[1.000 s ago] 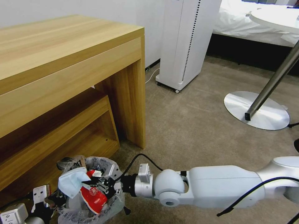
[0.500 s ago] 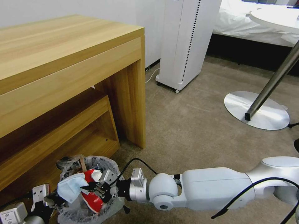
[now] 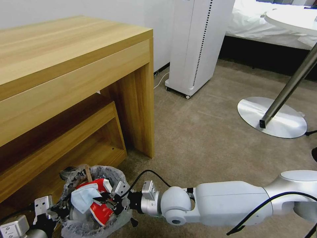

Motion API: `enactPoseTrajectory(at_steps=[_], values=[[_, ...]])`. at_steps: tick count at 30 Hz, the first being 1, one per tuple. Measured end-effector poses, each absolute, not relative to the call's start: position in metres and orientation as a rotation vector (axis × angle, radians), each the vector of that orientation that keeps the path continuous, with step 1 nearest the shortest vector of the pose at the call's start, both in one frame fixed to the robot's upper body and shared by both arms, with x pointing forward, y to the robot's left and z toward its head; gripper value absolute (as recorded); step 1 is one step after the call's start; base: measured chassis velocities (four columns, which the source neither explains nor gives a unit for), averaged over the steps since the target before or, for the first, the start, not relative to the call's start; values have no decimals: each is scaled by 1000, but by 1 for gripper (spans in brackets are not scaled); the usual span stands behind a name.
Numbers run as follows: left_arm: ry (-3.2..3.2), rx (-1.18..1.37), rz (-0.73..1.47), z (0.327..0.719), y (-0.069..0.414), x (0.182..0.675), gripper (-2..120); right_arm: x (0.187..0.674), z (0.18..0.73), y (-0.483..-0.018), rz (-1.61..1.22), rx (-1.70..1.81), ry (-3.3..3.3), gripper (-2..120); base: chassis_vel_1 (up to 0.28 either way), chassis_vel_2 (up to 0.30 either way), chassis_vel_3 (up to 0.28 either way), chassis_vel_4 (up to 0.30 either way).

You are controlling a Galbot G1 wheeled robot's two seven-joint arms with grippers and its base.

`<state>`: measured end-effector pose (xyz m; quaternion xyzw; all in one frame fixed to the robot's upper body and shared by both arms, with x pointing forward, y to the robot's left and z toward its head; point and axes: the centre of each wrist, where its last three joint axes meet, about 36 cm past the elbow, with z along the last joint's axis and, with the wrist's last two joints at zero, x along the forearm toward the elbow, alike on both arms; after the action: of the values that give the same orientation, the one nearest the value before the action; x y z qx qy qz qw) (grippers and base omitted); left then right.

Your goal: Pick up the trash bin and place the garbage on the floor into it.

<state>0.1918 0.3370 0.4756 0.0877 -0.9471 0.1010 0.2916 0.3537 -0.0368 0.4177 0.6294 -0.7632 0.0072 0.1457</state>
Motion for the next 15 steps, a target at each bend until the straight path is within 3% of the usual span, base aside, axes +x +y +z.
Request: enactPoseTrajectory(at_steps=[5, 7, 9, 11, 15], values=[[-2524, 234, 268, 475, 337, 192, 1, 354, 421, -37, 11, 1818, -2205, 36, 0, 0, 0, 0], [-2525, 234, 267, 476, 337, 192, 1, 354, 424, -37, 7, 1825, -2207, 47, 0, 0, 0, 0], [-2526, 234, 266, 476, 338, 192, 1, 353, 425, -37, 6, 1826, -2207, 49, 0, 0, 0, 0], [-2527, 235, 264, 476, 338, 192, 1, 352, 428, -39, 7, 1830, -2211, 63, 0, 0, 0, 0], [-2525, 237, 265, 476, 339, 192, 1, 352, 434, -41, 1, 1834, -2225, 76, 0, 0, 0, 0]])
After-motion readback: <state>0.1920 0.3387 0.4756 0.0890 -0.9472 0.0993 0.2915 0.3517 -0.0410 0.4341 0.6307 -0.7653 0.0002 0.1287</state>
